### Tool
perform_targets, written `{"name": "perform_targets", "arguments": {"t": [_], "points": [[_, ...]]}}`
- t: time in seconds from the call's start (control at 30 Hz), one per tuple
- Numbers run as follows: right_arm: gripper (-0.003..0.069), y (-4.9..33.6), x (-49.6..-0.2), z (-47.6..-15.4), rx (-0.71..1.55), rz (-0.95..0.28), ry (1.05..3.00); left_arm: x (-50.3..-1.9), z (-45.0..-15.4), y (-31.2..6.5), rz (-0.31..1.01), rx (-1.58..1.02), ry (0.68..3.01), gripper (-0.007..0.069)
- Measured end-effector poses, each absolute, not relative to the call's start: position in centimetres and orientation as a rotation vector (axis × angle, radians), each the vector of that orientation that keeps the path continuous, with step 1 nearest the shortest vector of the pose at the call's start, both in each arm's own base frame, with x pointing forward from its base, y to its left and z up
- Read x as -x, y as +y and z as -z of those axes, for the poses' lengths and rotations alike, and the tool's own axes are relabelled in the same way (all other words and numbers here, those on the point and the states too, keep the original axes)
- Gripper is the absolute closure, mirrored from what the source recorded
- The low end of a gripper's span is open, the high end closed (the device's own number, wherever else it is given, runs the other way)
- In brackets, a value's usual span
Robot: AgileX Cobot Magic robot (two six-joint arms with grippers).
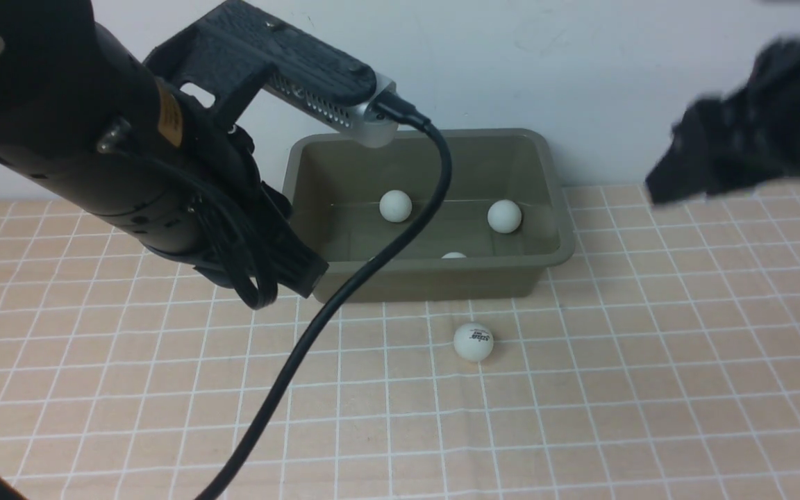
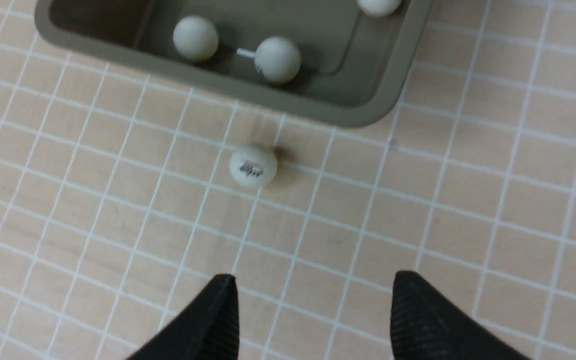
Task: Put the table tennis balls into the box on the light coffee tablecloth.
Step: 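Reach for and grasp a ping pong ball on the table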
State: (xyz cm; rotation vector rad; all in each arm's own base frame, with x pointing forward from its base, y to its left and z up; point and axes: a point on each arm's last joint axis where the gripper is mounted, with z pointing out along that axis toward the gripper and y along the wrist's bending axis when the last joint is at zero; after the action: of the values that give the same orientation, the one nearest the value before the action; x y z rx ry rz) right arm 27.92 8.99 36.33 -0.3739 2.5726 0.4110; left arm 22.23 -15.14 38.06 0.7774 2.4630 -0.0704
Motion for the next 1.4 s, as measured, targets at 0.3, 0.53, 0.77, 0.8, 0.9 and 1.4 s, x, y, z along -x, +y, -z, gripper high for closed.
{"name": "perform_targets", "arguments": {"t": [0.3,0.53,0.77,0.8,0.9,1.4], "points": [[0.028,14.7,-25.7,-26.8,0.523,-0.497,2.561,-22.2,-38.1,-15.1,0.072,-0.77,2.465,0.0463],[0.0272,17.6,-27.4,-23.0,0.55,-0.48,2.537,-22.2,-38.1,-15.1,0.073,-0.77,2.465,0.0463],[0.0172,18.8,-29.8,-20.8,0.575,-0.437,2.534,-22.2,-38.1,-15.1,0.073,-0.77,2.465,0.0463],[0.0162,19.1,-30.1,-20.7,0.579,-0.435,2.532,-22.2,-38.1,-15.1,0.073,-0.77,2.465,0.0463],[0.0152,19.6,-31.2,-20.3,0.586,-0.429,2.526,-22.2,-38.1,-15.1,0.073,-0.77,2.465,0.0463],[0.015,20.9,-33.8,-17.5,0.589,-0.395,2.524,-22.2,-38.1,-15.1,0.073,-0.77,2.465,0.0463]]}}
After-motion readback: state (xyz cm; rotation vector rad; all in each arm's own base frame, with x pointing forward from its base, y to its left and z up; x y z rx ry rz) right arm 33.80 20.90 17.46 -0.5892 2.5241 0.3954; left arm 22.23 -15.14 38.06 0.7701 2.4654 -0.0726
